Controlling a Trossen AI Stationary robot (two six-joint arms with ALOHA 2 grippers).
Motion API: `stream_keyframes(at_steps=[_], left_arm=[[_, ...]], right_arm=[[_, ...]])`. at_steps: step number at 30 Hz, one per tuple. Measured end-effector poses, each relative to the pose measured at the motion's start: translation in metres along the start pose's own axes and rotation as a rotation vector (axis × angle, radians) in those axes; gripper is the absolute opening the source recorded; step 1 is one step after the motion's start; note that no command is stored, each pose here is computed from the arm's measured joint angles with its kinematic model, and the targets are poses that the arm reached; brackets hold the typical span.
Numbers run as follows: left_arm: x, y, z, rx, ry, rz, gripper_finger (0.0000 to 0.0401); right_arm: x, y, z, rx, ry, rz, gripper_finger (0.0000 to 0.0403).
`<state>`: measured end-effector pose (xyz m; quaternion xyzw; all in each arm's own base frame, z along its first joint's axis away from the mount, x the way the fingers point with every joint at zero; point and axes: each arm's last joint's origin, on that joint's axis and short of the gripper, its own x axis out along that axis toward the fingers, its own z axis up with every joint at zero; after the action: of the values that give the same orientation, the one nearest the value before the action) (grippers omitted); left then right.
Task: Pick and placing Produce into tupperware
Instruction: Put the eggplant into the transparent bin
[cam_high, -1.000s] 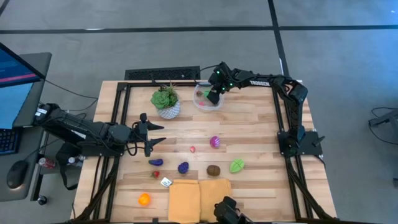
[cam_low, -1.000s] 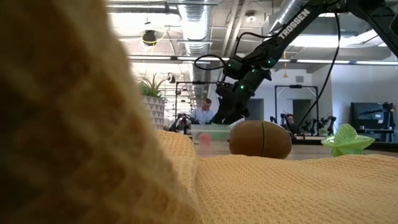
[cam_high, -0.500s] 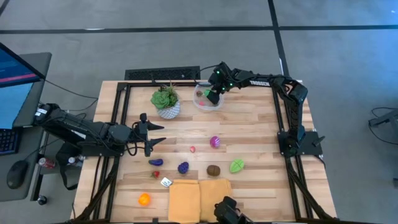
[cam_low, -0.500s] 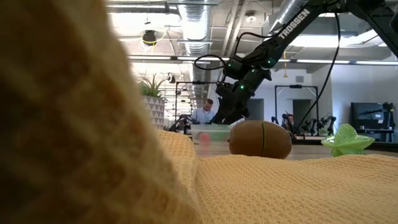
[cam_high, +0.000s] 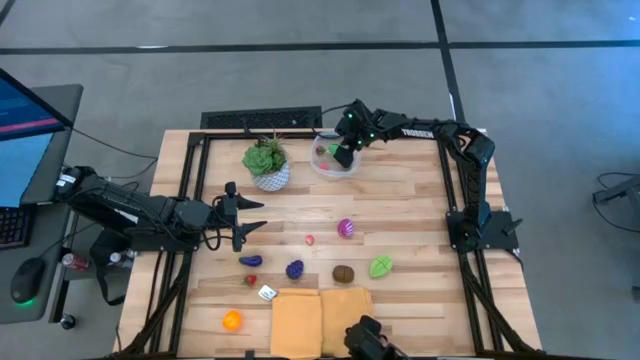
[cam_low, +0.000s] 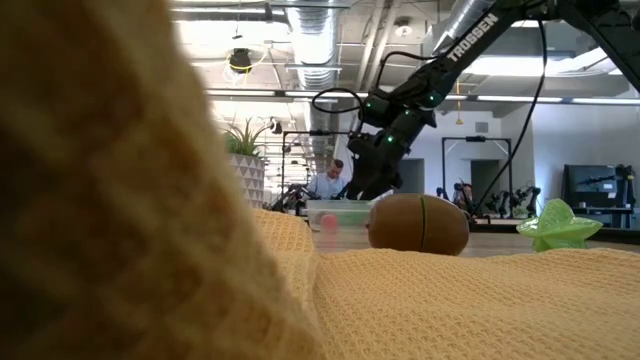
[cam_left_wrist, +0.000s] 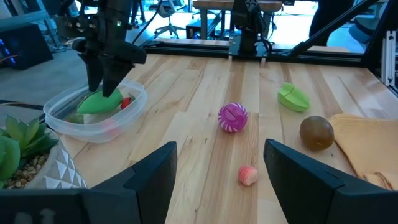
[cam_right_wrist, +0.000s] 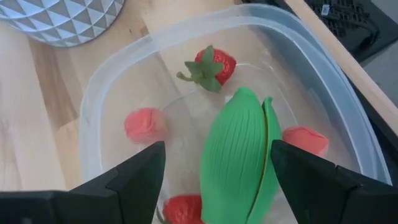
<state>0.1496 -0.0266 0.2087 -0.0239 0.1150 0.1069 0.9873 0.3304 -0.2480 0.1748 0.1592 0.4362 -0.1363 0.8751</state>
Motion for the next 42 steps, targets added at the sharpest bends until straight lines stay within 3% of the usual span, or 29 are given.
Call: stream_keyframes(at_steps=[13, 25, 32, 42], left_arm=[[0.000, 0.000, 0.000, 0.001, 0.000, 0.000, 0.0233], [0.000, 0.000, -0.002, 0.008, 0.016, 0.002, 0.0233], [0.000, 0.000, -0.003, 0.013, 0.026, 0.004, 0.0233], [0.000, 0.000, -0.003, 0.014, 0.028, 0.004, 0.0233]], right_arm=[[-0.023, 0.013, 0.024, -0.025, 0.082, 0.003, 0.0314], [-0.025, 0.024, 0.014, -0.052, 0.217, 0.056, 0.0314], [-0.034, 0.032, 0.014, -0.081, 0.175, 0.069, 0.0314], [-0.073, 0.048, 0.007, -0.126, 0.056, 0.055, 0.0315]])
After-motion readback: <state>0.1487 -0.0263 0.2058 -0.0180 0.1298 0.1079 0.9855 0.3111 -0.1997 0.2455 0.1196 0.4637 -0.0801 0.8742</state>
